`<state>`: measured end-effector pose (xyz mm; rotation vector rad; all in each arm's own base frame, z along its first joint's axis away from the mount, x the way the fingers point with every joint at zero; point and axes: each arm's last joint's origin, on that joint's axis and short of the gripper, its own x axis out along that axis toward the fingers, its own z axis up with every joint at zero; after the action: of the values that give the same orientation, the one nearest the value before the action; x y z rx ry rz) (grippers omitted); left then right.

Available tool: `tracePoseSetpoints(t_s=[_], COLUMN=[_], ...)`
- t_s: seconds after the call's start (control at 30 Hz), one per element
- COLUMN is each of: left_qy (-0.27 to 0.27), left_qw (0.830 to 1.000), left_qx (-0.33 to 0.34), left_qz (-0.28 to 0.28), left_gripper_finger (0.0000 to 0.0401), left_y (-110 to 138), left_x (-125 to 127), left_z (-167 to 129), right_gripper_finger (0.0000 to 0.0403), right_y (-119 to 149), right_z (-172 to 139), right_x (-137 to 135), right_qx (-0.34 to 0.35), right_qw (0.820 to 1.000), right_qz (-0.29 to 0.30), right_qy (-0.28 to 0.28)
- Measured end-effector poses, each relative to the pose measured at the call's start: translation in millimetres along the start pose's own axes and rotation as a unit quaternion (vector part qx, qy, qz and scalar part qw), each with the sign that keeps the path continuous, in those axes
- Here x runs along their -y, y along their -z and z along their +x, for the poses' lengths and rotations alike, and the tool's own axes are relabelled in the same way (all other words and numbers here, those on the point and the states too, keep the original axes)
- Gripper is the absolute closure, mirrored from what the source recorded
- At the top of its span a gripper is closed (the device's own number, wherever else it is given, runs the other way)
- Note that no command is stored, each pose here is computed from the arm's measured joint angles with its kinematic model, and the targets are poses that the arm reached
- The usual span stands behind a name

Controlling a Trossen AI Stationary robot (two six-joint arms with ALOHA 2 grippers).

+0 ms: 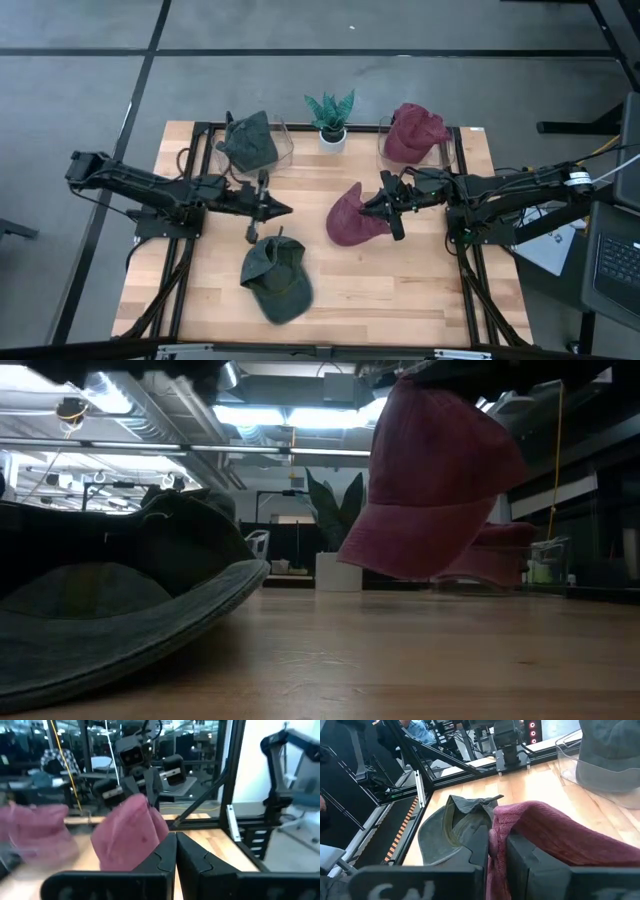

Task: Pick & Place hat
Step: Put the red cap into the right transparent bin

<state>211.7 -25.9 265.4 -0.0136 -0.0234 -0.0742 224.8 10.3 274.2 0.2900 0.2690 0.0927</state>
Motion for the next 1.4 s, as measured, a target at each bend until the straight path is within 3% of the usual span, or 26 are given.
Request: tracePoseSetpoints(t_s=[0.13,0.27,0.6,0.83,1.1,1.4], left_qy=[-0.021,-0.05,-0.077,-0.077,-0.023,-0.032], left_qw=[0.999,0.993,0.981,0.976,0.98,0.977], left_qx=[-0.011,-0.064,-0.113,-0.116,-0.136,-0.164], left_qz=[0.038,0.081,0.138,0.165,0.145,0.133], left_gripper_finger=[0.0394,0.0375,0.0245,0.0178,0.0167,0.0171], left_y=[-9.9,-11.6,-22.6,-25.1,-21.3,-6.2], left_x=[0.2,-0.3,0.5,1.0,-7.6,-19.3], left_z=[24.1,48.9,98.6,126.4,156.0,166.9], right_gripper_finger=[0.0362,0.0362,0.0362,0.0362,0.0362,0.0362], right_y=[0.0,0.0,-0.1,-1.2,-1.7,-4.1], right_z=[0.0,0.0,0.0,0.9,2.2,2.1], right_x=[0.0,0.0,-0.1,-3.4,-3.8,-4.6], right_qx=[0.0,0.0,0.0,-0.001,0.002,0.016], right_qw=[1.0,1.0,1.0,0.998,0.998,0.996], right_qz=[0.0,0.0,-0.002,-0.029,-0.034,-0.053], right_qy=[0.0,0.0,-0.002,-0.053,-0.061,-0.064])
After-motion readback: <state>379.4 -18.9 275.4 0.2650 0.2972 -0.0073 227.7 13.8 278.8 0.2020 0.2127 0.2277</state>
